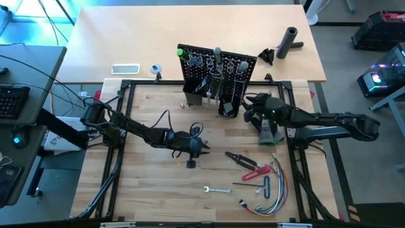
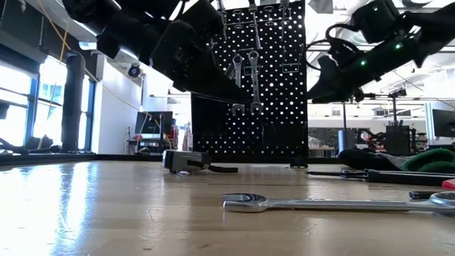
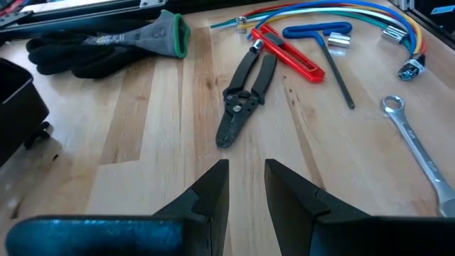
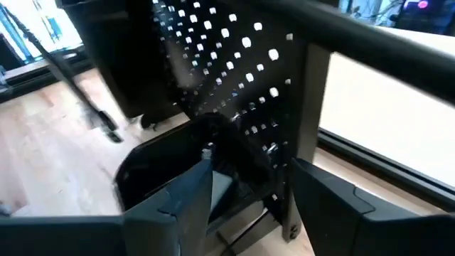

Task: Hang tools onto peg board
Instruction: Put the silver socket driver on the right black bin on the peg board

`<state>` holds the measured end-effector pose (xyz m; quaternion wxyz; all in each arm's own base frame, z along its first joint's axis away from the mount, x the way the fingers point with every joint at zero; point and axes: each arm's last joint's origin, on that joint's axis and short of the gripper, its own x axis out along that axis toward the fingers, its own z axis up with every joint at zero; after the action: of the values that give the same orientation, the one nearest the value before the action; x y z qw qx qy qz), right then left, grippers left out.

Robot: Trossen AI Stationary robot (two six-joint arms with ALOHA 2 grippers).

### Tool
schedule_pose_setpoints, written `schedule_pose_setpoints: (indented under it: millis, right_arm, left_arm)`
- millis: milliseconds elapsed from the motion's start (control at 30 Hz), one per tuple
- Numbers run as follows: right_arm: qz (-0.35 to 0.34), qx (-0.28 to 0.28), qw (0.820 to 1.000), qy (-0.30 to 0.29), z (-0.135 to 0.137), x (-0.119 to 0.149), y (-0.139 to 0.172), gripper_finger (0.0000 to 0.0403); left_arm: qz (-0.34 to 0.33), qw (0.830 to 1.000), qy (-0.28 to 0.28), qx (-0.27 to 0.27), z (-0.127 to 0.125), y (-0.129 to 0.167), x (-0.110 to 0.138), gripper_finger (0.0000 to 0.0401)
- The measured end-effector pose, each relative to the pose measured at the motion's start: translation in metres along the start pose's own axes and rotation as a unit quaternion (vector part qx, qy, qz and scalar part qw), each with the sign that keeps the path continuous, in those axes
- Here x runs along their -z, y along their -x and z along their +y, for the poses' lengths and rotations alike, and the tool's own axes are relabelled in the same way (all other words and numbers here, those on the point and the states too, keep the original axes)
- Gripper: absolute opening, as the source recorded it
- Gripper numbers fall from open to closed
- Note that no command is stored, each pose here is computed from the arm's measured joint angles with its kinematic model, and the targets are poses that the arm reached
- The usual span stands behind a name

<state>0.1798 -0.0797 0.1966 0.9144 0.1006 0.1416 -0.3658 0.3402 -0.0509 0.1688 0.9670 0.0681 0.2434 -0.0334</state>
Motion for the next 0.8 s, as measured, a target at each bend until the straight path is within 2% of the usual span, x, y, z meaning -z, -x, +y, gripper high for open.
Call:
schedule_pose_setpoints:
  millis: [433, 800]
  right_arm:
    - [-0.005, 0.017, 1.000, -0.002, -0.016, 0.005, -0.031, 0.0185]
    - [-0.019, 0.027, 0.999, -0.010, -0.030, 0.005, -0.044, 0.0185]
  left_arm:
    - [0.001, 1.000, 0.002, -0.005, 0.003, 0.000, 0.000, 0.0085]
    - [0.006, 1.000, 0.001, -0.010, 0.007, -0.001, 0.002, 0.0085]
